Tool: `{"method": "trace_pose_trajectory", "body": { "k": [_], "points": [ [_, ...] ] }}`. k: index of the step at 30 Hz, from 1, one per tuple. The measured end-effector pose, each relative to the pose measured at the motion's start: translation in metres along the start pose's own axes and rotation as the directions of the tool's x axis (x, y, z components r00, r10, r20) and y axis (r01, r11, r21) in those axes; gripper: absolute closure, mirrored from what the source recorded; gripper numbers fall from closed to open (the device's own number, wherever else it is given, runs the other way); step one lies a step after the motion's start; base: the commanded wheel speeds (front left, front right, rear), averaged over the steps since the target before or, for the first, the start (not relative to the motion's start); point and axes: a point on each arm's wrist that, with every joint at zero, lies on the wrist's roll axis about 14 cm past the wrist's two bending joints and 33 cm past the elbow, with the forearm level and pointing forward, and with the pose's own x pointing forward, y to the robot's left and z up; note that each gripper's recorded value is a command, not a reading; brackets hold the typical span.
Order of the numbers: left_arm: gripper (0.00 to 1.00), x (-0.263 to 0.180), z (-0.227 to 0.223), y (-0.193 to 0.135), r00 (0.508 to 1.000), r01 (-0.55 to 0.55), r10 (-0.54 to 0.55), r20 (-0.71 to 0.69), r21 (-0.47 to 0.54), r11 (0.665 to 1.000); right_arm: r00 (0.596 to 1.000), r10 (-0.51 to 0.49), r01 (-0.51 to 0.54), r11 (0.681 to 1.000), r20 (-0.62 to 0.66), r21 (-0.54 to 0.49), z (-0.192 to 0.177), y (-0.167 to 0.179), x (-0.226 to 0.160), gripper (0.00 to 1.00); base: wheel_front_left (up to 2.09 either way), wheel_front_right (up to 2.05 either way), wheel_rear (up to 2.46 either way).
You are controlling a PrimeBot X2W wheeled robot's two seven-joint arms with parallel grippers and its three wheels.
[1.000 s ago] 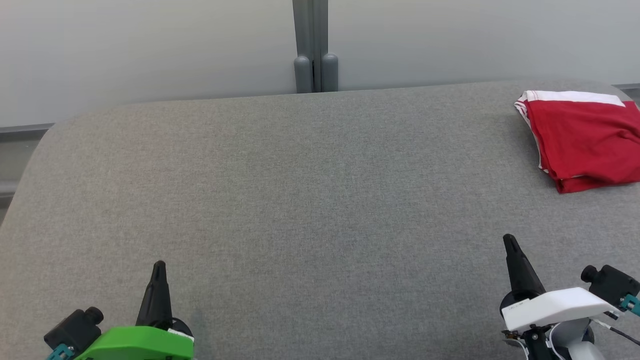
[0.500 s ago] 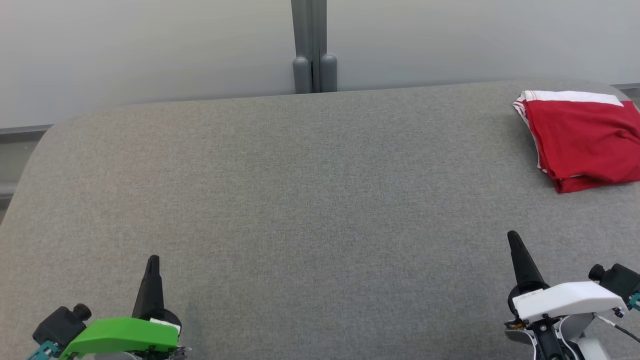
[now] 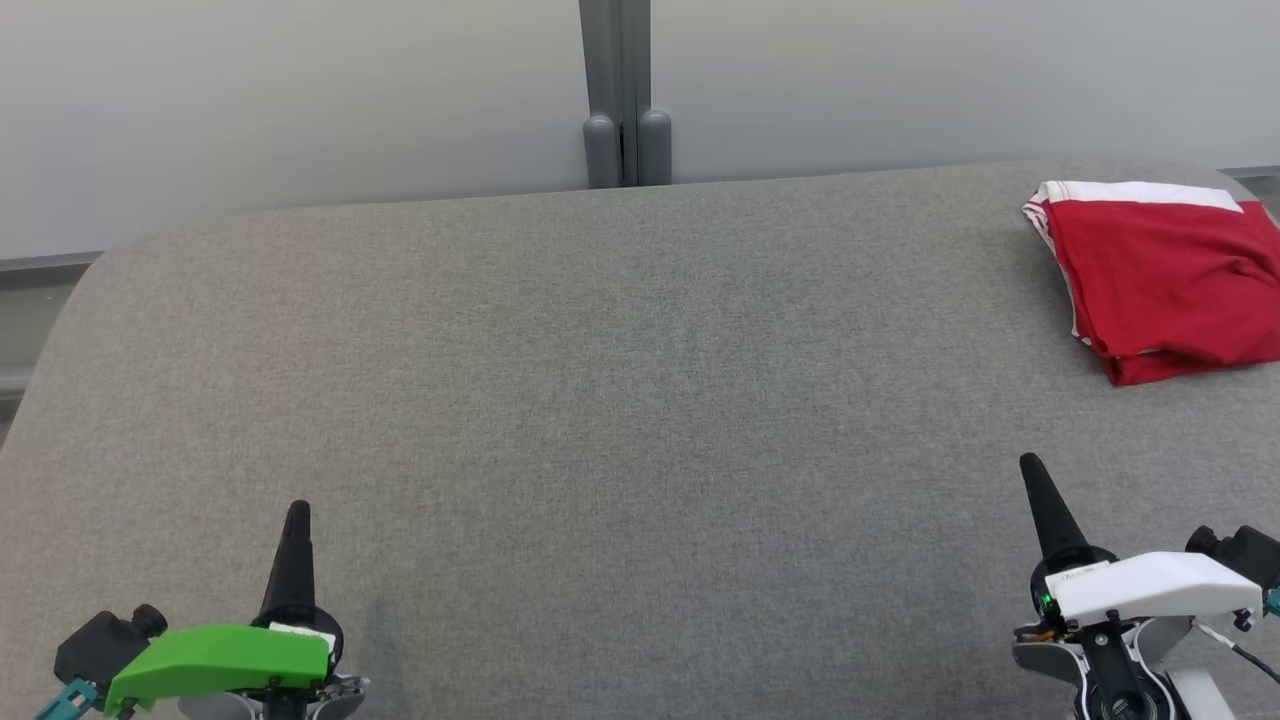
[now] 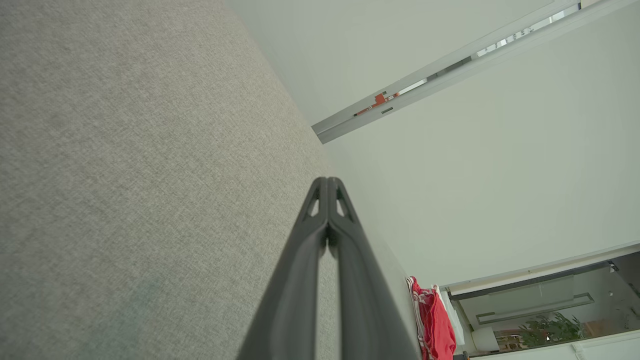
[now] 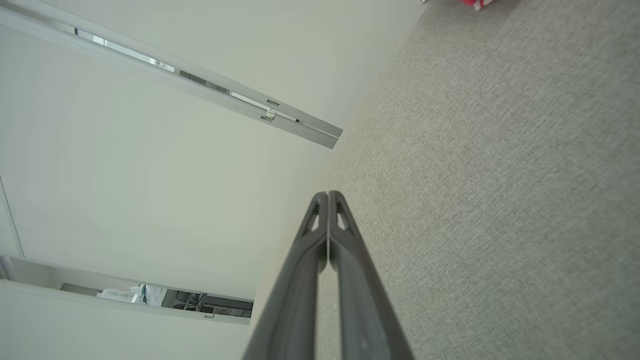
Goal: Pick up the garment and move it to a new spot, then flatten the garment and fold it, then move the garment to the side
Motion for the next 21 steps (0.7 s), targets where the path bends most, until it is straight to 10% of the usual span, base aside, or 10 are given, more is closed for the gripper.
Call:
{"method": "trace_pose_trajectory", "body": {
  "k": [21],
  "points": [
    [1.00,0.0079,0.0073,-0.0049,1.000,0.022,-0.022,0.001,-0.194,0.981,1.000,-0.002,0.000,0.981,0.010,0.194,0.0073,0.0006,0.0044,1.00,0.00,0.00,0.00]
  ]
}}
